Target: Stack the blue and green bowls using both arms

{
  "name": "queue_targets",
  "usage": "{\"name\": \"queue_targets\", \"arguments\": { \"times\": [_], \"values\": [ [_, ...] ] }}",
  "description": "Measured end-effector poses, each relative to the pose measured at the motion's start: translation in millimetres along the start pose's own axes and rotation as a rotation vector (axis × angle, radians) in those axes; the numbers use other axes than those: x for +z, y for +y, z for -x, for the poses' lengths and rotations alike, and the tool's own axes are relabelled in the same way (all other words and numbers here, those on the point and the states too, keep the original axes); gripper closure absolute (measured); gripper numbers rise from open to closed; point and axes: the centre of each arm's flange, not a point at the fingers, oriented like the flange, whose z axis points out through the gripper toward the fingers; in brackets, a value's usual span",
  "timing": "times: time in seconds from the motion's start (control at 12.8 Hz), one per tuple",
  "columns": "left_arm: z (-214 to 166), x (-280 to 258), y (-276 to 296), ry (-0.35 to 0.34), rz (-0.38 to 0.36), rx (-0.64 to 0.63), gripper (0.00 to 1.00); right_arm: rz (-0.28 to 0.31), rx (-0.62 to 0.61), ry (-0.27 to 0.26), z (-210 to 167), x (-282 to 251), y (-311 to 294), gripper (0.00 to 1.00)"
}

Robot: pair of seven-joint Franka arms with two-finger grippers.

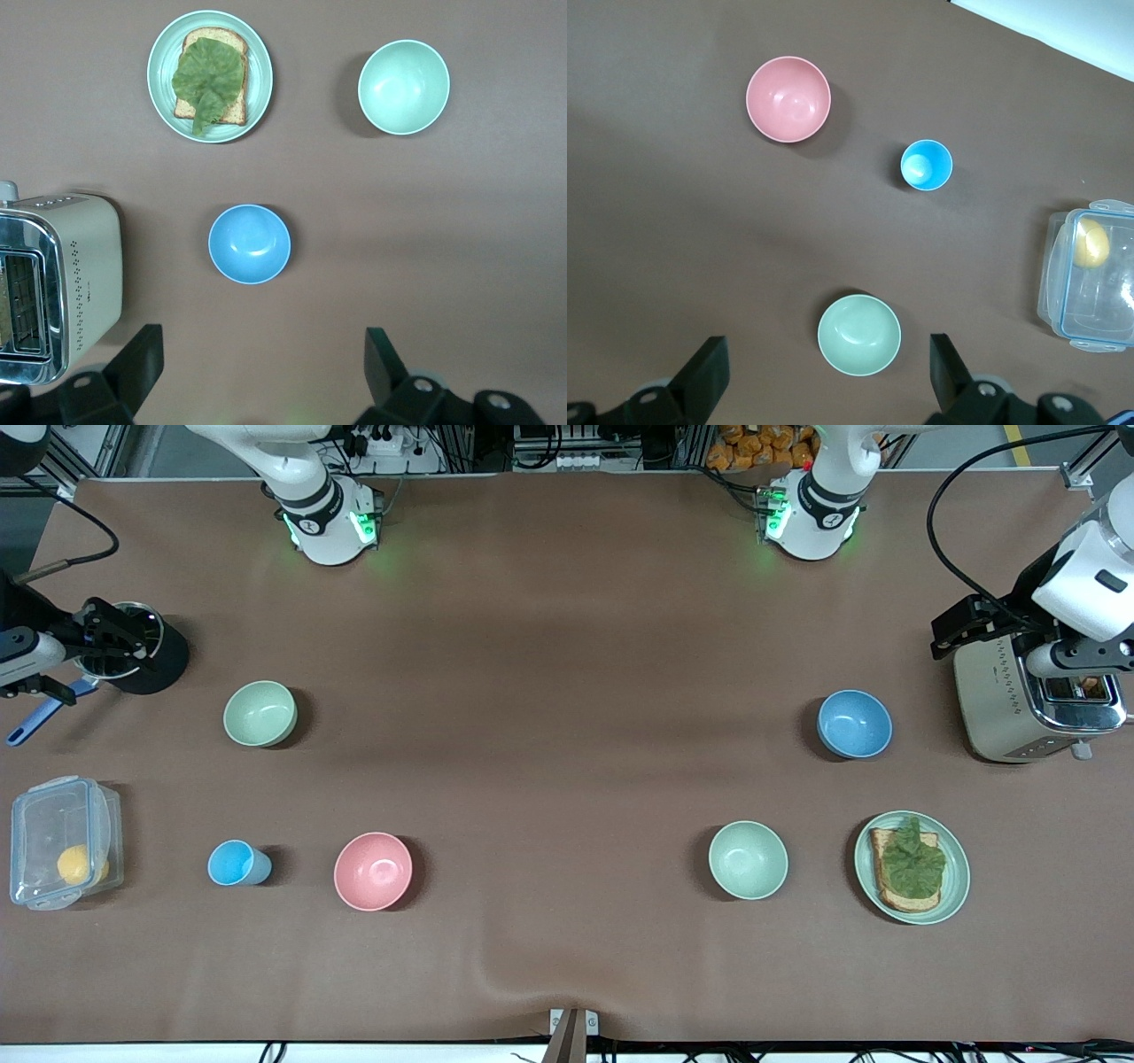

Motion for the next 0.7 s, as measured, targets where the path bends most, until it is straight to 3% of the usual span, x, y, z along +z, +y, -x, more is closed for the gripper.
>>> {"name": "queue_targets", "arguments": {
  "times": [0.47,0.7],
  "values": [
    [-2.2,0.9,-14.8,-0.002,0.001,-0.024,0.00,-0.005,0.000,-0.009,-0.8,4.8,0.1,0.00],
    [-6.6,25.2,-35.6,-0.082,-0.016,-0.026,0.00,-0.019,0.003,-0.038,-5.5,23.1,4.8,0.00]
  ]
}}
